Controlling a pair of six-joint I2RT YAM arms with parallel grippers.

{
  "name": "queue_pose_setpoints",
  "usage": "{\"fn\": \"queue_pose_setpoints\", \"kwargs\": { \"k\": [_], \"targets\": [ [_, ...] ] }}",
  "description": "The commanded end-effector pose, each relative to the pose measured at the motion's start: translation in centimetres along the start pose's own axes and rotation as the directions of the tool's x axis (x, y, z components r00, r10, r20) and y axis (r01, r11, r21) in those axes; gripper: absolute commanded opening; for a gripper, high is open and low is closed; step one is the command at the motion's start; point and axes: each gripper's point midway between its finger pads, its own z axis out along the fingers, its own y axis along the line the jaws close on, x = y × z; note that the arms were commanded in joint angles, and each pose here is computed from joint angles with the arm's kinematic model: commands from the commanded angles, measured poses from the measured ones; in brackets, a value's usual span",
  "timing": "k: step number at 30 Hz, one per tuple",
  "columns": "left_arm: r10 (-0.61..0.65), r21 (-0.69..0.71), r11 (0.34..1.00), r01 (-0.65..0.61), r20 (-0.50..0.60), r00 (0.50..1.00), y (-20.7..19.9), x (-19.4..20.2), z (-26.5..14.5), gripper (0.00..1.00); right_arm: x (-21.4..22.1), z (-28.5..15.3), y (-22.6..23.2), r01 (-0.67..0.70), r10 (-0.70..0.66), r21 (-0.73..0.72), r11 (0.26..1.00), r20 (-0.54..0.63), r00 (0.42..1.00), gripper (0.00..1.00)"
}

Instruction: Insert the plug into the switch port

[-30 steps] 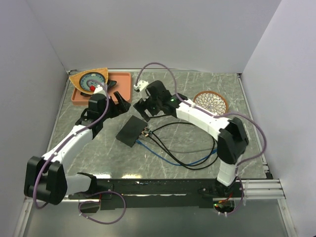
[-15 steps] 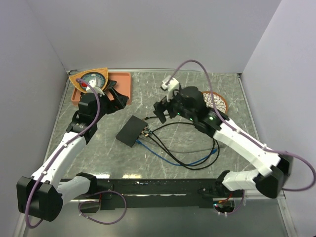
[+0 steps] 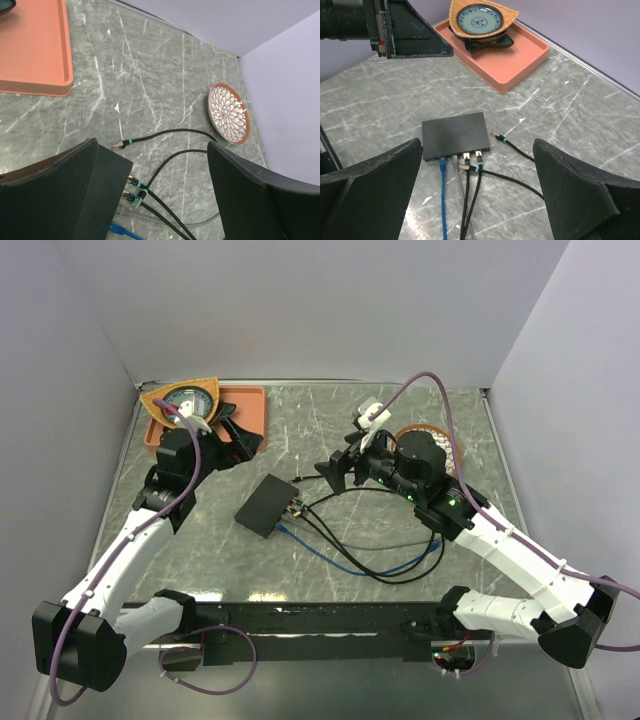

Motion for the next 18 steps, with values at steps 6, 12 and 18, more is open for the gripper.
{"fn": "queue_pose_setpoints", "kwargs": {
  "k": [6, 12, 18],
  "targets": [
    [0.03, 0.047, 0.998, -0.034, 0.097, 0.995, -1.7, -2.4, -1.8, 0.96, -3.7, -1.2, 1.6, -0.016, 0.028, -0.082, 0.997, 0.146, 0.989, 0.99],
    [0.037, 0.0, 0.999, -0.037, 0.144, 0.989, -0.8, -2.9, -2.8, 0.96, -3.1, -2.1, 2.6, 0.051, -0.017, -0.137, 0.989, 0.235, 0.972, 0.99],
    [0.094, 0.003, 0.995, -0.098, 0.247, 0.964, -0.1, -3.4, -4.0, 0.96, -2.4, -2.5, 0.2, 0.015, -0.013, -0.002, 1.0, 0.334, 0.943, 0.99]
  ]
}}
